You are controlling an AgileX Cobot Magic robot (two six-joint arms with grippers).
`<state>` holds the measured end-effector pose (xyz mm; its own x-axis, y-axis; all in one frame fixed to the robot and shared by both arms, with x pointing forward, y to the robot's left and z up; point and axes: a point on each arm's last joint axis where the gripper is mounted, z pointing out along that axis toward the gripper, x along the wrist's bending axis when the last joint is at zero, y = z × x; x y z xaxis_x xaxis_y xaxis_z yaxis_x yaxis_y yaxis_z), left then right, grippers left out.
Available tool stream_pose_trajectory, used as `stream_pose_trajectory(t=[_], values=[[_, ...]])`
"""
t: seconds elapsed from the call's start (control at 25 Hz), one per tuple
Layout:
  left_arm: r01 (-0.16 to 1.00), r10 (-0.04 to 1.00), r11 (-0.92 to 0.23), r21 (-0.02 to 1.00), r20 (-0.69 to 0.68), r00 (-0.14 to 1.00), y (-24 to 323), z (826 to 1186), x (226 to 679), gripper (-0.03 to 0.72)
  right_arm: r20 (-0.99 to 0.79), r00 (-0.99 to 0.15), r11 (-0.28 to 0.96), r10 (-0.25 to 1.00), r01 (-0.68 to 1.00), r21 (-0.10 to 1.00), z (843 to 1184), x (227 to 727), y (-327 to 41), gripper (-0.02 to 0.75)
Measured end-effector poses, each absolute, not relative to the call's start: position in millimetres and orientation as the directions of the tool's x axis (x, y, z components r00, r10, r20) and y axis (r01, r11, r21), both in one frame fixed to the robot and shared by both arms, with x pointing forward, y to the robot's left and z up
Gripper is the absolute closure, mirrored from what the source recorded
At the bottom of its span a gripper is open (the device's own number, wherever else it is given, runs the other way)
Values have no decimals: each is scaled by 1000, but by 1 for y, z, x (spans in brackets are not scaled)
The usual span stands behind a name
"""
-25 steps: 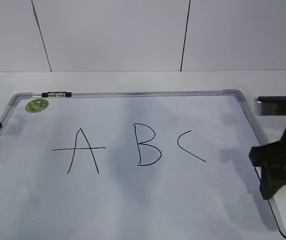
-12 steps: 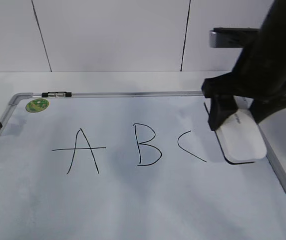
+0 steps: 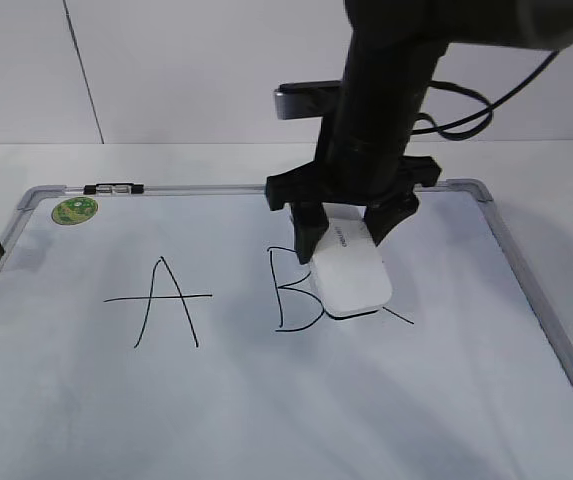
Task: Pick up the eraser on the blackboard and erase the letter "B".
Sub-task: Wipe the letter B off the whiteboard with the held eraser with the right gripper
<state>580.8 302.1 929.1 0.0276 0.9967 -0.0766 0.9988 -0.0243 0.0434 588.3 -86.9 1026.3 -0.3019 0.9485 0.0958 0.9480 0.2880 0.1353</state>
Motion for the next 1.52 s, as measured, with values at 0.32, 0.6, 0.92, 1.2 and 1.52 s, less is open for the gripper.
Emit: stream_pose_trajectory(t=[0.32, 0.6, 0.92, 1.2, 1.52], values=[[999, 997, -25, 41, -77, 28, 302, 929, 581, 666, 105, -338, 328, 935, 940, 99, 985, 611, -47, 187], [999, 997, -25, 39, -77, 28, 302, 929, 581, 666, 94, -347, 346, 933, 938, 22, 948, 618, -36, 187], [999, 997, -25, 38, -77, 28, 302, 929, 581, 666, 100, -357, 358, 929, 934, 8, 946, 619, -34, 188], [999, 997, -25, 35, -78, 28, 302, 929, 580, 666, 51, -382, 382, 923, 924, 17, 945, 620, -35, 188], [999, 997, -25, 34, -78, 27, 302, 929, 580, 665, 1, -394, 394, 919, 919, 6, 944, 625, -33, 188]])
